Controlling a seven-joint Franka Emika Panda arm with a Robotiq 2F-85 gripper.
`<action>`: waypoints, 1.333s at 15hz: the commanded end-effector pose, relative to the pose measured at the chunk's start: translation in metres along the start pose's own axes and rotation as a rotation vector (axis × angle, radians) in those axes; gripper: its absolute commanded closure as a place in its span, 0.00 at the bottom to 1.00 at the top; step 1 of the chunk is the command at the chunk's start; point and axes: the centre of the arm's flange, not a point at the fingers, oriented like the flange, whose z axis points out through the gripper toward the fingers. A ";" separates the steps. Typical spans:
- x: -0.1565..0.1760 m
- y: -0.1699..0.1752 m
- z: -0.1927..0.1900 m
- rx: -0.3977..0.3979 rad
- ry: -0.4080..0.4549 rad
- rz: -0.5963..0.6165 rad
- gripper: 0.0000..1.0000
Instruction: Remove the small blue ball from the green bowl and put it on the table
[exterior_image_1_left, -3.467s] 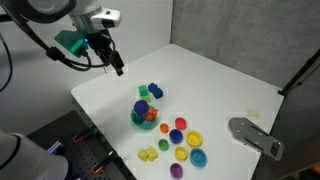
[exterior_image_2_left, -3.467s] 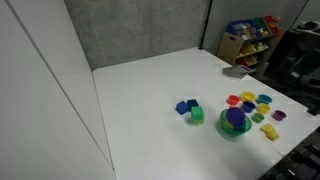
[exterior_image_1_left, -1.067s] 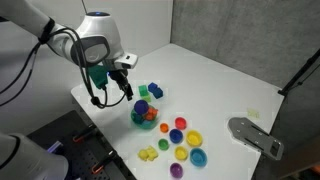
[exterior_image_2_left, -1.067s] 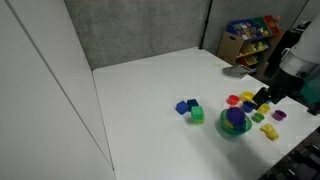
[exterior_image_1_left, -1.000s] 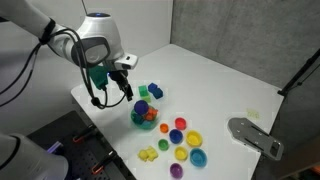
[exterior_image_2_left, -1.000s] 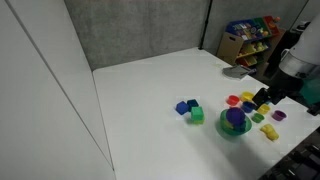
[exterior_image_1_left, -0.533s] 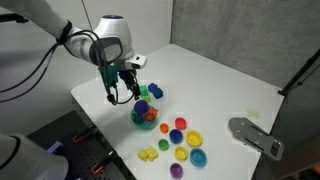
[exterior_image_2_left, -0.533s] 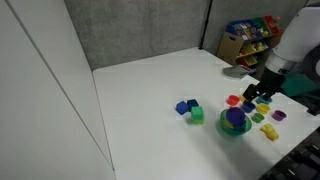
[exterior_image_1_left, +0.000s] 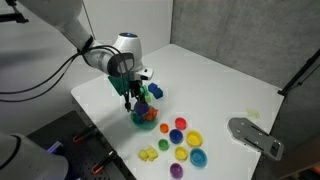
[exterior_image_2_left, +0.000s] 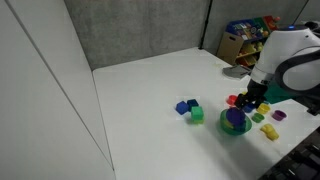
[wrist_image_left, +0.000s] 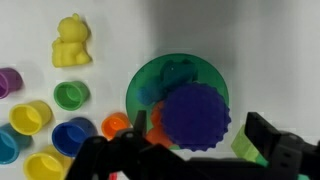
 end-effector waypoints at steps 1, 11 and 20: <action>0.007 -0.006 0.021 0.007 0.017 -0.056 0.00; 0.007 -0.009 0.036 0.027 0.092 -0.131 0.56; 0.029 -0.007 -0.038 0.075 0.208 -0.064 0.65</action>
